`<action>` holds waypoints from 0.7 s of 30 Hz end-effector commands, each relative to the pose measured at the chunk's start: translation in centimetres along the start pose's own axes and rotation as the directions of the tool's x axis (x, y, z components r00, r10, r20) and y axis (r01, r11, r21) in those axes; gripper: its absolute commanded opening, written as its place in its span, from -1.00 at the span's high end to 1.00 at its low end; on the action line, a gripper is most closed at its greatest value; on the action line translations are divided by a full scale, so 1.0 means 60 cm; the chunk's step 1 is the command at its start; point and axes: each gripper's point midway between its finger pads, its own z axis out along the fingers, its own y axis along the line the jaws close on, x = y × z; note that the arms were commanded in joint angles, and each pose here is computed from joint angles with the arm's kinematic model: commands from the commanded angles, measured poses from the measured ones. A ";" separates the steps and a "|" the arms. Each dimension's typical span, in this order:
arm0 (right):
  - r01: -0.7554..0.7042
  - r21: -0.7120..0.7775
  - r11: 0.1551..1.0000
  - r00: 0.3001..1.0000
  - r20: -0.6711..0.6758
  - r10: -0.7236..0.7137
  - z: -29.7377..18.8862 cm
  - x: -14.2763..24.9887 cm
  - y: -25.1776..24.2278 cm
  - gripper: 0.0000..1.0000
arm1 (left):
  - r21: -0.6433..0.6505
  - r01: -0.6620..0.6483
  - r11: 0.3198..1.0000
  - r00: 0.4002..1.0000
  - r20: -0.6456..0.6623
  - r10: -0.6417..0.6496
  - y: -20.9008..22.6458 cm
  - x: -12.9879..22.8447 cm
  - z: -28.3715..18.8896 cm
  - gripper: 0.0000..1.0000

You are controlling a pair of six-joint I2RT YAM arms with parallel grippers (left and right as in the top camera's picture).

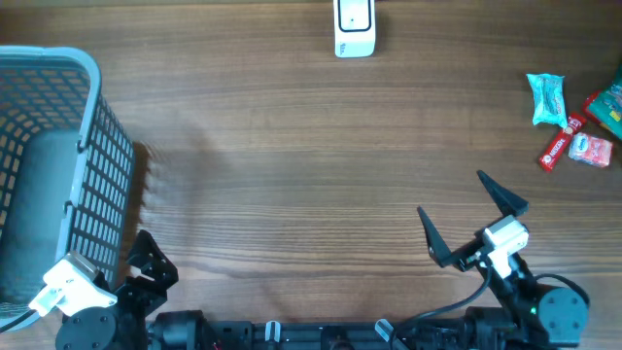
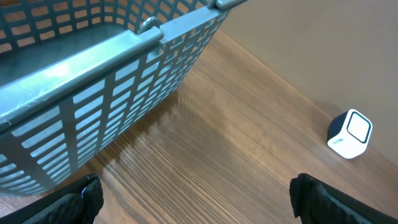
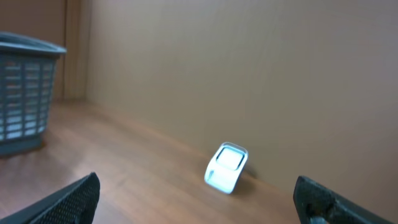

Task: Scan the item barcode

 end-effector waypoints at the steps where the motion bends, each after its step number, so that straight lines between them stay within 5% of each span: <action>1: 0.024 -0.006 1.000 0.999 0.041 -0.024 0.007 0.029 0.004 -1.00 | -0.005 -0.003 1.000 1.000 0.012 0.003 0.002 -0.003 -0.002 -1.00; 7: -0.011 0.061 0.998 1.000 0.023 0.010 0.011 0.079 -0.013 -0.99 | -0.005 -0.003 1.000 1.000 0.012 0.003 0.002 -0.003 -0.002 -1.00; 12: -0.260 0.297 0.919 0.962 0.003 0.272 0.000 0.130 -0.075 -1.00 | -0.005 -0.003 1.000 1.000 0.013 0.003 0.002 -0.003 -0.002 -1.00; 21: -0.286 0.354 0.891 0.937 -0.091 0.337 -0.007 0.180 -0.076 -0.99 | -0.005 -0.003 1.000 1.000 0.012 0.003 0.002 -0.003 -0.002 -1.00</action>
